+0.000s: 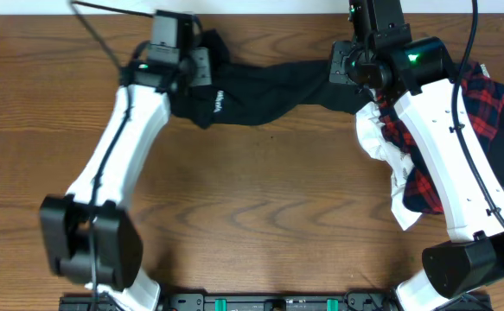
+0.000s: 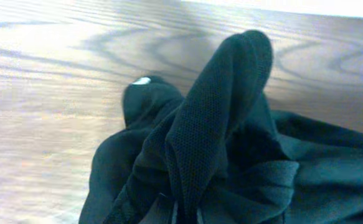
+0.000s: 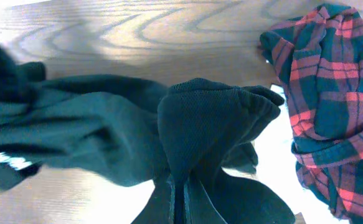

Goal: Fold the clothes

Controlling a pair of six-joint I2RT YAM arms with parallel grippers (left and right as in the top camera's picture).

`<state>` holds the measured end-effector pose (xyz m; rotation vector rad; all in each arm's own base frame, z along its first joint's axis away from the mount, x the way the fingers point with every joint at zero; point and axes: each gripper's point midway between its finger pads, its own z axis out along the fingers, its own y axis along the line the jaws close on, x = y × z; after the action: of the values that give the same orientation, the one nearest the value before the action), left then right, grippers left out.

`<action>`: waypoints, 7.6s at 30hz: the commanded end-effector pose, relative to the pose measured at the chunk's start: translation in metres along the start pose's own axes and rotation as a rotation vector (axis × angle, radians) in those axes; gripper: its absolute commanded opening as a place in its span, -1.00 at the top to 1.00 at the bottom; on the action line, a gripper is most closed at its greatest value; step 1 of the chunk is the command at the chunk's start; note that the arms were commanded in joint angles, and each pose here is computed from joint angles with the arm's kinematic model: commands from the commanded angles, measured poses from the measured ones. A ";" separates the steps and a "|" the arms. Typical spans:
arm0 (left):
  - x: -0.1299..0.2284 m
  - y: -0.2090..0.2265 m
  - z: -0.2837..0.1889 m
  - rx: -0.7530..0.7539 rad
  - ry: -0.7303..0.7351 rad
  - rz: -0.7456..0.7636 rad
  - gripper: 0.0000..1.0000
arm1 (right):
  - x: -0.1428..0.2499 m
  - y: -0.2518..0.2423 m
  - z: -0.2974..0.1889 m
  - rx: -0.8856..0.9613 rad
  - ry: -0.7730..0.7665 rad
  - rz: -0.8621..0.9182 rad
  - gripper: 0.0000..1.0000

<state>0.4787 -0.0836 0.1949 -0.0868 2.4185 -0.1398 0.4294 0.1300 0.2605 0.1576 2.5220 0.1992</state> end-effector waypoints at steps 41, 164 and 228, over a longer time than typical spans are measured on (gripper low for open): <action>0.053 -0.004 0.069 0.062 0.206 -0.036 -0.01 | 0.000 0.006 -0.008 -0.003 -0.018 -0.026 0.97; -0.015 0.085 -0.351 -0.131 -0.629 -0.189 0.88 | 0.101 -0.021 -0.137 0.035 0.163 -0.006 0.98; 0.219 -0.158 0.006 0.379 0.795 0.079 -0.15 | 0.075 -0.012 -0.126 0.026 0.069 -0.031 0.97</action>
<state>0.3269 -0.2546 0.0799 0.2636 3.0841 -0.6969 0.2935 0.1151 0.3171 0.1470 2.6071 0.1781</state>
